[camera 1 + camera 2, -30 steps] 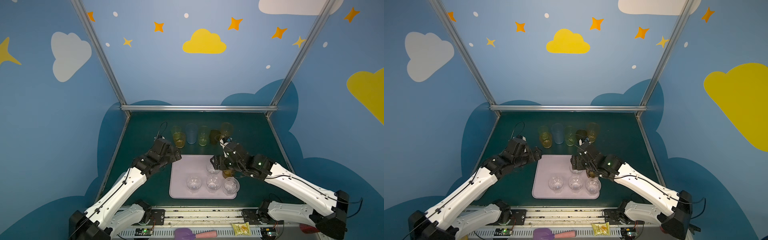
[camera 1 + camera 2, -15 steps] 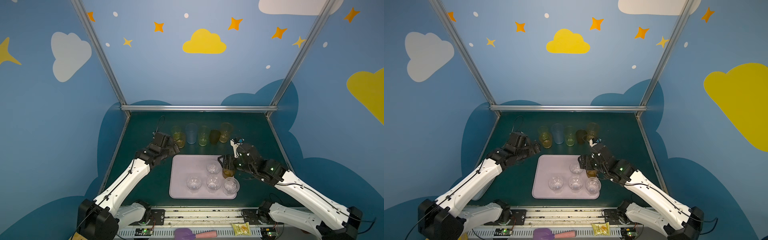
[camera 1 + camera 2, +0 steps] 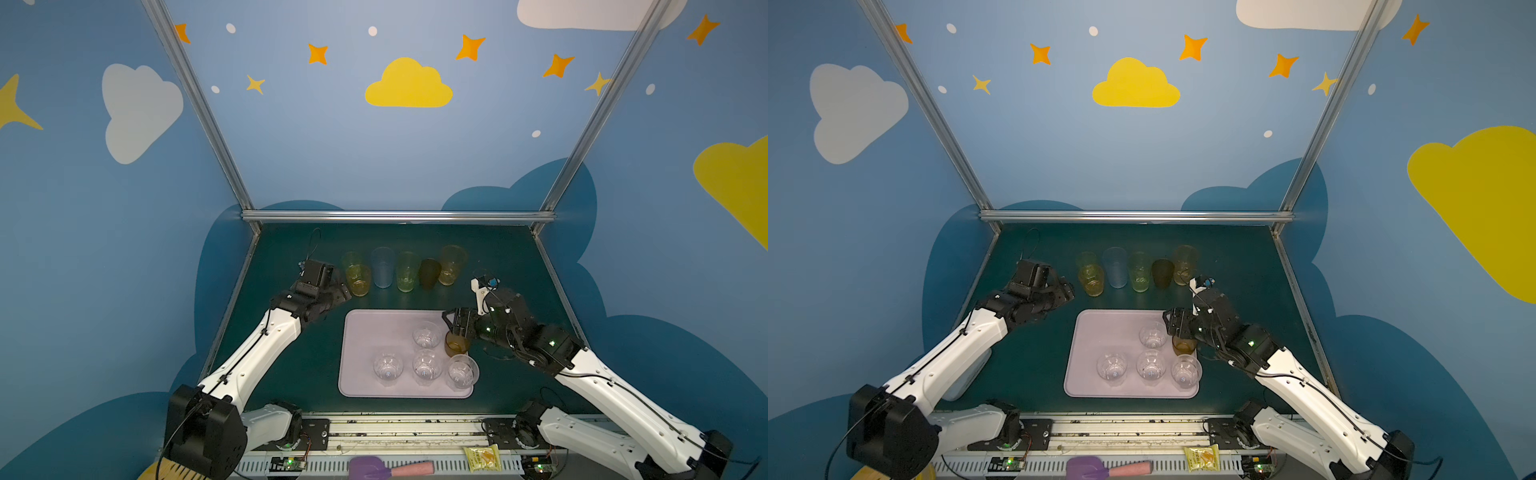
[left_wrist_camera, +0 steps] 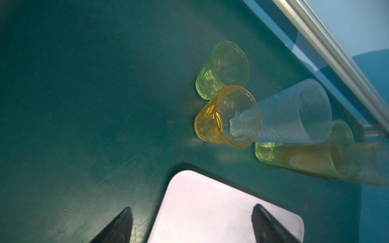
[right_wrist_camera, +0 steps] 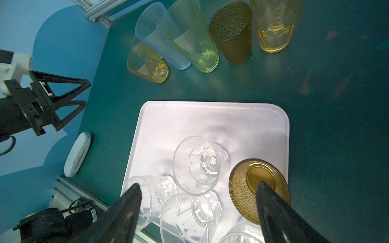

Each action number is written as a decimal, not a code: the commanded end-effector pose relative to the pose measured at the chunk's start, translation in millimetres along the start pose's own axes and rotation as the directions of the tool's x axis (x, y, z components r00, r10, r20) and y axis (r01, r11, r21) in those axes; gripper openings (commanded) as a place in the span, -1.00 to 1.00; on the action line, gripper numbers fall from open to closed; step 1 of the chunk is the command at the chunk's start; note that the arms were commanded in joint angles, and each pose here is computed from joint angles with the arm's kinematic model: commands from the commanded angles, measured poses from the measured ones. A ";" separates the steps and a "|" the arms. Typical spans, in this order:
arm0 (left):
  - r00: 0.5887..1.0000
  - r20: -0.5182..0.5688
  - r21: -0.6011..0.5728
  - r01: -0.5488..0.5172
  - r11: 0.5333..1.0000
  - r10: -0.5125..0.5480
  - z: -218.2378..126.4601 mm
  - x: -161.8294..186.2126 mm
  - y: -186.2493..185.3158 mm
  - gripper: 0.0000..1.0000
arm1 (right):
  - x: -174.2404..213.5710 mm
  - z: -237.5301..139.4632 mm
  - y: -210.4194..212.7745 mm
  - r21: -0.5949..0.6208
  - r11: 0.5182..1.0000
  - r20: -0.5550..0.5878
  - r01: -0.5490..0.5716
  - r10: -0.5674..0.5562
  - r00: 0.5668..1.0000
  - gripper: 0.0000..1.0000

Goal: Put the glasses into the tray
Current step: 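Lower the left gripper onto the yellow glass in the row while the right holds, then close the left gripper on the yellow glass and lift it, then carry the yellow glass with the left gripper over the tray's nearer corner, then lower the yellow glass onto the tray beside the clear glasses, then open the left gripper and raise it back toward the glass row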

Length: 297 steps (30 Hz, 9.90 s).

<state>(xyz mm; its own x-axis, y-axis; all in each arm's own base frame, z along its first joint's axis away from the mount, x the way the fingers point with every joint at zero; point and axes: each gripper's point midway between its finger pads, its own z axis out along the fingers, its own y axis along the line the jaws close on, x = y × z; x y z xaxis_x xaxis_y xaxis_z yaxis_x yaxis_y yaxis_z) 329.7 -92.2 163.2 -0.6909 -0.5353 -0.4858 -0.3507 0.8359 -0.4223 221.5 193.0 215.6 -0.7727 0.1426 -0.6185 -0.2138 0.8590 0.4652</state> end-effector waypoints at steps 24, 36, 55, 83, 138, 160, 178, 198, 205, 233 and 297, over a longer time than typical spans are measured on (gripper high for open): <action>0.989 -0.145 -0.035 -0.017 0.999 0.012 75.7 -21.5 -37.5 -0.17 | -2.3 -10.1 -14.8 -0.040 0.996 0.033 -0.073 0.075 0.997 0.69; 0.988 -0.154 -0.095 -0.045 0.994 0.030 83.6 -24.8 -31.7 -0.31 | 0.0 -9.3 -25.4 -0.032 0.994 0.023 -0.103 0.104 0.994 0.69; 0.975 -0.221 -0.140 -0.067 0.988 0.035 114.4 -17.4 -30.0 -0.53 | 1.5 -10.3 -31.5 -0.037 0.991 0.015 -0.132 0.132 0.991 0.69; 0.985 -0.152 -0.126 -0.104 0.987 0.084 63.2 -21.5 -29.4 -0.93 | 9.1 -12.8 -28.1 -0.076 0.983 -0.020 -0.168 0.167 0.986 0.69; 0.969 -0.060 0.054 -0.239 0.970 0.242 -67.9 39.1 -25.6 -0.93 | 13.5 -20.8 -23.7 -0.140 0.959 -0.025 -0.247 0.246 0.969 0.69; 0.919 -0.177 0.120 -0.335 0.935 0.352 -35.9 79.7 -69.8 -0.93 | 16.4 -20.4 -21.6 -0.159 0.948 -0.040 -0.276 0.273 0.961 0.69; 0.883 -0.241 0.125 -0.383 0.915 0.402 -10.0 104.6 -87.4 -0.92 | 27.0 -16.7 -28.3 -0.157 0.939 -0.047 -0.307 0.303 0.952 0.69; 0.851 -0.289 0.073 -0.438 0.896 0.439 3.3 128.0 -80.0 -0.93 | 31.9 -13.6 -33.2 -0.142 0.936 -0.052 -0.322 0.318 0.947 0.69; 0.845 -0.296 0.054 -0.452 0.890 0.446 6.4 131.0 -75.3 -0.93 | 32.8 -14.3 -33.8 -0.143 0.934 -0.052 -0.329 0.324 0.944 0.69; 0.838 -0.325 0.029 -0.455 0.890 0.439 16.9 141.2 -70.0 -0.89 | 37.1 -10.5 -38.5 -0.124 0.931 -0.059 -0.344 0.339 0.939 0.69; 0.997 -0.068 -0.178 -0.059 0.982 0.048 92.0 -88.1 -19.0 0.56 | 19.2 -15.0 -41.7 -0.004 0.982 -0.120 -0.191 0.189 0.975 0.69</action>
<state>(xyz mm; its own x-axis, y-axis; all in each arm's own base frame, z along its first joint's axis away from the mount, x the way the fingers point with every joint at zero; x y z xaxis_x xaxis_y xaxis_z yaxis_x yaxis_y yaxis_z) 455.9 -77.5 144.6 -0.7296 -0.5040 -0.4623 -0.4179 0.8636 -0.2820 199.5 153.6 182.5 -0.8789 0.2572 -0.4018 -0.0369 0.8030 0.5948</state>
